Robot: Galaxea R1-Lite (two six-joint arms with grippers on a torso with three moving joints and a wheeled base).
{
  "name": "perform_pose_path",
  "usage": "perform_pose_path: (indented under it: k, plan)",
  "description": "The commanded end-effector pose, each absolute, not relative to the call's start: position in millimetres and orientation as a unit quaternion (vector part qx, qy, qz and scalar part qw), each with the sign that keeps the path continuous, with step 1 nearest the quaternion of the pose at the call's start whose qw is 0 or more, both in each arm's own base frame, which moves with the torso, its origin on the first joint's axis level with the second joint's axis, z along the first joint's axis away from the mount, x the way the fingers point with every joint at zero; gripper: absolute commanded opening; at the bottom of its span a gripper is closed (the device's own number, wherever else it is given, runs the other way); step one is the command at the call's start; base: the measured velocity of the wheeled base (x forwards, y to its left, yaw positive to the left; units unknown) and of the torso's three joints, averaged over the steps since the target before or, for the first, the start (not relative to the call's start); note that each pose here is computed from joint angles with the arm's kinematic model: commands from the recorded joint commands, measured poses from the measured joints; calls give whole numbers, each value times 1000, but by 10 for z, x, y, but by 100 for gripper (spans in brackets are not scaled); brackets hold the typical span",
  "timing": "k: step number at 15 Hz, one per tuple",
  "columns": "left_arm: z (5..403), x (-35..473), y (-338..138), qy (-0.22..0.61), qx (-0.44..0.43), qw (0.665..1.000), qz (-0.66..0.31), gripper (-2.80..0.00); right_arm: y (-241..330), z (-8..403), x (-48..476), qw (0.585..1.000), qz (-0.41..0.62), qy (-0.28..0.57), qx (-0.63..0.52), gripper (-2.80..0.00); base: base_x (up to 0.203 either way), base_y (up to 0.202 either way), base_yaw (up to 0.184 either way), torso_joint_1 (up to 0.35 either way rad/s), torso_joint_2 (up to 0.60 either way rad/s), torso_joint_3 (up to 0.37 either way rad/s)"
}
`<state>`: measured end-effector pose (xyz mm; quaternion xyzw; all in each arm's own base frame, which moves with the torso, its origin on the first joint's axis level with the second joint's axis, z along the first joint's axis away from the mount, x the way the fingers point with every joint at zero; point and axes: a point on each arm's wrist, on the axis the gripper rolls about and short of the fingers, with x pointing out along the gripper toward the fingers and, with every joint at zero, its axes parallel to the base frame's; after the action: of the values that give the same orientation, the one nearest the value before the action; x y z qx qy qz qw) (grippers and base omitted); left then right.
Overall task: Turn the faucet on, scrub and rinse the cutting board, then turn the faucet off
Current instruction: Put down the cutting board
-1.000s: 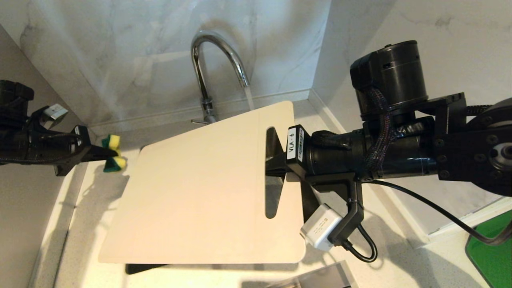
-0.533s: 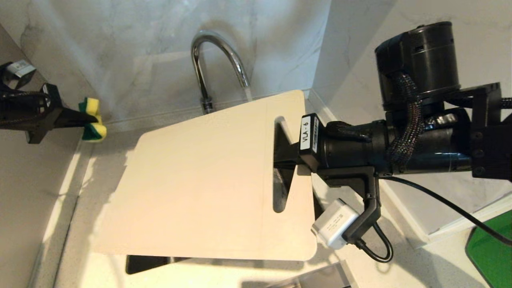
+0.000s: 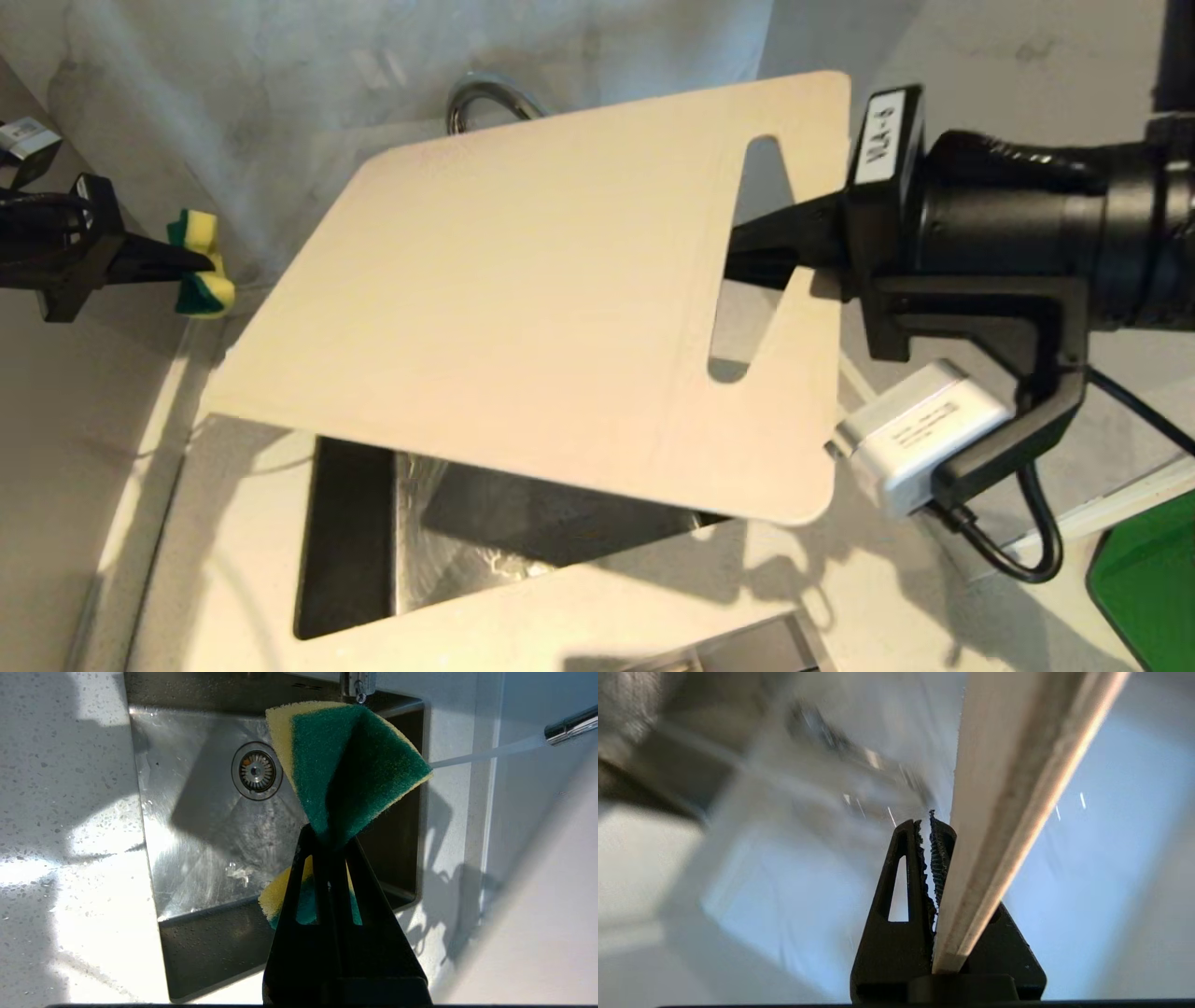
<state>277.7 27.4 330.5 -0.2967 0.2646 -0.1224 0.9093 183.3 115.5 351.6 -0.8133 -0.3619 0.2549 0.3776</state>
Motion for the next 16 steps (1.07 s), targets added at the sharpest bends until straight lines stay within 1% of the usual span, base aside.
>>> perform_pose_path:
  k: [1, 5, 7, 9, 12, 16]
  plan:
    - [3307, 2761, 268, 268, -299, 908, -122, -280, 952, 3795, 1701, 389, 194, -363, -824, -280, 0, 0, 0, 0, 0, 0]
    - [3285, 2779, 273, 272, -299, 907, -114, -280, 815, 4157, 1590, 424, 117, -345, -829, -280, 0, 0, 0, 0, 0, 0]
    - [3280, 2784, 274, 273, -299, 907, -113, -280, 781, 4257, 1551, 463, 92, -328, -819, -280, 0, 0, 0, 0, 0, 0]
    - [3274, 2789, 275, 274, -299, 907, -112, -280, 768, 4339, 1546, 496, 50, -328, -803, -280, 0, 0, 0, 0, 0, 0]
    - [3266, 2799, 272, 276, -299, 906, -113, -280, 731, 4384, 1516, 547, 4, -301, -781, -280, 0, 0, 0, 0, 0, 0]
    - [3249, 2819, 275, 278, -300, 905, -112, -280, 754, 4272, 1435, 596, 9, -260, -760, -280, 0, 0, 0, 0, 0, 0]
